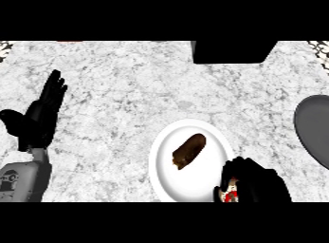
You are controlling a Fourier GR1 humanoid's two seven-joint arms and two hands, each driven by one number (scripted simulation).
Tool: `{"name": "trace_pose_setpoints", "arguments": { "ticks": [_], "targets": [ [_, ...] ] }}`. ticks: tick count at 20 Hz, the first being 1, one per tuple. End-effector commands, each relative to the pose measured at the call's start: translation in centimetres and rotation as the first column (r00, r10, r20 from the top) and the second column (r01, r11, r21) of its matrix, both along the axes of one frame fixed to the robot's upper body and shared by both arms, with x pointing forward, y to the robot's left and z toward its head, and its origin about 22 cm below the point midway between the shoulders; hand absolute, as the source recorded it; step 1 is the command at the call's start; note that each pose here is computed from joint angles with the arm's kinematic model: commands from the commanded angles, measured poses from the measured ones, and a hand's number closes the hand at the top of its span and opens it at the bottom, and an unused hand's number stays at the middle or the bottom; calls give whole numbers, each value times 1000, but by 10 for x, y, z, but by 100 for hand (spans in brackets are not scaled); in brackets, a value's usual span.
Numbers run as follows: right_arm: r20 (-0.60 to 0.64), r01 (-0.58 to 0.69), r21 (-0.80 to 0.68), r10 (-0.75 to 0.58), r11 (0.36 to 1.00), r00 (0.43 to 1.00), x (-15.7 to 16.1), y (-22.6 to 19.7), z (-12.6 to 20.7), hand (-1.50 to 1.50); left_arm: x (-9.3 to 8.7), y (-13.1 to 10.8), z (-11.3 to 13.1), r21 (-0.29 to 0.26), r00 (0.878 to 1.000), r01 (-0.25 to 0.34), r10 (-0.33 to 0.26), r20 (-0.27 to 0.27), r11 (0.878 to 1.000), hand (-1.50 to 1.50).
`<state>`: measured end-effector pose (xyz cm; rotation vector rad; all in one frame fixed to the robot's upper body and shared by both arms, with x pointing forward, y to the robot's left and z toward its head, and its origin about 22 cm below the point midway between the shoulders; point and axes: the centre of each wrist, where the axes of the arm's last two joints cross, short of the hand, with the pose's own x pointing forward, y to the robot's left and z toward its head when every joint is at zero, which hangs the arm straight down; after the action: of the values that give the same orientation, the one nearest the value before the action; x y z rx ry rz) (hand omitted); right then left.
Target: Pick the cupcake from the plate and place it in the pan
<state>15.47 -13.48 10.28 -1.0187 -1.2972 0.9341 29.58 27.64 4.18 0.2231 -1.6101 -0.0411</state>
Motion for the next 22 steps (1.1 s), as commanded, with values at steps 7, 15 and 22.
{"name": "trace_pose_setpoints", "arguments": {
  "ticks": [7,15,22],
  "targets": [
    [244,145,227,-200,963,949,-1,-62,50,150,-2,-3,11,-15,1000,20,-20,9,1000,0],
    [280,247,383,-367,890,887,41,-154,43,150,2,18,17,1,1000,16,-16,12,1000,0],
    [298,316,307,-405,898,864,80,-259,17,150,5,19,6,-4,1000,20,-20,14,1000,0]
  ]
}}
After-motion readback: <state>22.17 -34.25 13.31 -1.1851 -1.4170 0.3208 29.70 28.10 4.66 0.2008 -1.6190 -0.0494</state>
